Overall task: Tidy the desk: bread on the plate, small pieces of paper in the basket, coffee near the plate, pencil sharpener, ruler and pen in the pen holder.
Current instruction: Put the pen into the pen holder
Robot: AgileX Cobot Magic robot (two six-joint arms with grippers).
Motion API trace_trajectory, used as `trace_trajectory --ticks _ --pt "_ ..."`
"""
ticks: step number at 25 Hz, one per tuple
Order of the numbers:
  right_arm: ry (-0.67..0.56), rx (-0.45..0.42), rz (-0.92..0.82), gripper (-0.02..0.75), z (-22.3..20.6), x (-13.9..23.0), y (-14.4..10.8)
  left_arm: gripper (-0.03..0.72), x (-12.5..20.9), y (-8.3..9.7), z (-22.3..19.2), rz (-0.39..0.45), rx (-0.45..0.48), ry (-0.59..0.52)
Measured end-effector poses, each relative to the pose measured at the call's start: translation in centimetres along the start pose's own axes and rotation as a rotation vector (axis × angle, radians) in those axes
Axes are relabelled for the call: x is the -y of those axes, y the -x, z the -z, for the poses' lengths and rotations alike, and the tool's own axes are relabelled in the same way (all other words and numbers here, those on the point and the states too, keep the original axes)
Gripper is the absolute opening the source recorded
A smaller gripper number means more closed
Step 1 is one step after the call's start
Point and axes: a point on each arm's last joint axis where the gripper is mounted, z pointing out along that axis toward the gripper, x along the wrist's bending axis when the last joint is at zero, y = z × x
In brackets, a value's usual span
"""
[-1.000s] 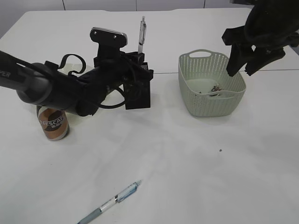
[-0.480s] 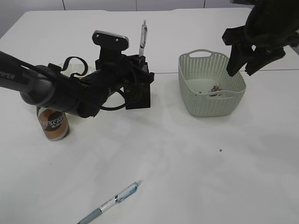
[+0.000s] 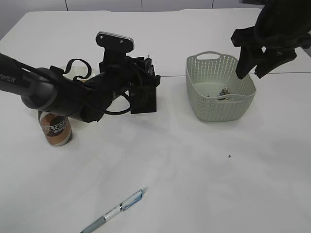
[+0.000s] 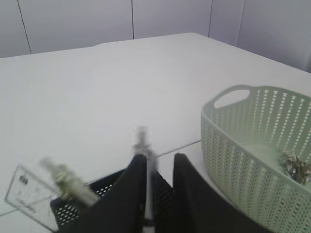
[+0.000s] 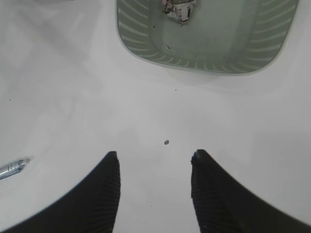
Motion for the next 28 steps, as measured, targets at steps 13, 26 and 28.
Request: trace_trajectory --ticks 13,26,28 --pt "0.051 0.003 0.014 0.354 1.3 -0.8 -0.2 0.255 -2.3 0.1 0.5 0.001 0.008 -0.016" --pt "0.059 -0.035 0.005 0.354 1.4 -0.9 -0.6 0.255 -9.8 1.1 6.9 -0.027 0.065 -0.507" --pt "0.059 -0.035 0.005 0.354 1.4 -0.9 -0.6 0.256 -10.3 1.5 8.3 -0.035 0.080 -0.615"
